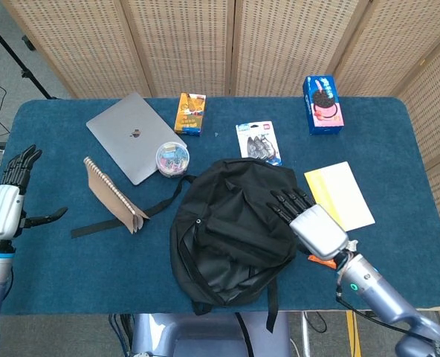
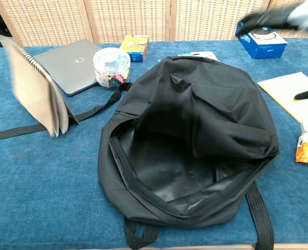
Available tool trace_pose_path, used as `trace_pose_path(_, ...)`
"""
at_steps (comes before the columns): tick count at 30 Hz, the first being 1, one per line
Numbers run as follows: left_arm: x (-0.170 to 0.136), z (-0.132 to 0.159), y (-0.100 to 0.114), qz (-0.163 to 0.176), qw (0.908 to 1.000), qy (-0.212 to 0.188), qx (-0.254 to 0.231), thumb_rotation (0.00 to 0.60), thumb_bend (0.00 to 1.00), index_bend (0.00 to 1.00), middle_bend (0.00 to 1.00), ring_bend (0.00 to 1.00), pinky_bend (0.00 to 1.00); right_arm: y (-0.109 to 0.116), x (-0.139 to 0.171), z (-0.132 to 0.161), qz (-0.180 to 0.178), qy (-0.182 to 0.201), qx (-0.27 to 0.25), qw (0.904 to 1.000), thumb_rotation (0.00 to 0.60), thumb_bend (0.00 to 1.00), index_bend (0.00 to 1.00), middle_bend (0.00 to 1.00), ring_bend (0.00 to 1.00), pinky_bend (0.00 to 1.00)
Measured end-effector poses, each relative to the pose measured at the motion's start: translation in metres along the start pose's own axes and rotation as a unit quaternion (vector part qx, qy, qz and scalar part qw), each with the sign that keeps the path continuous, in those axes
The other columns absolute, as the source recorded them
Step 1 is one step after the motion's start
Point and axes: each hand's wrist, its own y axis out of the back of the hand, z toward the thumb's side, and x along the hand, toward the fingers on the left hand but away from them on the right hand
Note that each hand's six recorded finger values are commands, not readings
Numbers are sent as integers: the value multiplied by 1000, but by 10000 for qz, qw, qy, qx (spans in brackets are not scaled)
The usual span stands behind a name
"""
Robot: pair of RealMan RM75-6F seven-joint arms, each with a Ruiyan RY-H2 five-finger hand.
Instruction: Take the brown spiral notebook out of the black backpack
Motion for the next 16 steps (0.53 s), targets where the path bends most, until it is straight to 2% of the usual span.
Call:
trace_pose_path(1, -4, 0, 5, -6, 10000, 52, 45, 600, 0, 5, 0, 0, 0, 8, 10, -10, -213, -99, 186, 9996, 600, 0, 71, 0, 0, 84)
trace_pose_path(4, -15, -2, 13, -131, 9994, 239, 227, 600, 0, 0, 0, 0, 0, 19, 30, -31, -543, -394, 443, 9968, 600, 0, 71, 0, 0, 84)
trace_pose_path(9, -50, -8, 20, -340, 9960, 676, 466, 600, 0, 0, 0, 0, 0, 23, 73, -68, -984, -1141, 656, 9864, 600, 0, 71, 0, 0, 84)
trace_pose_path(10, -60, -10, 21, -352, 9953, 782, 458, 600, 0, 0, 0, 0, 0, 19, 87, -76, -1063, -1375, 591, 9830, 600, 0, 71, 0, 0, 84)
trace_pose_path(16, -95, -14, 26, -359, 9919, 1151, 393, 600, 1, 0, 0, 0, 0, 1, 118, -88, -1202, -1905, -21, 9743, 600, 0, 71, 0, 0, 78)
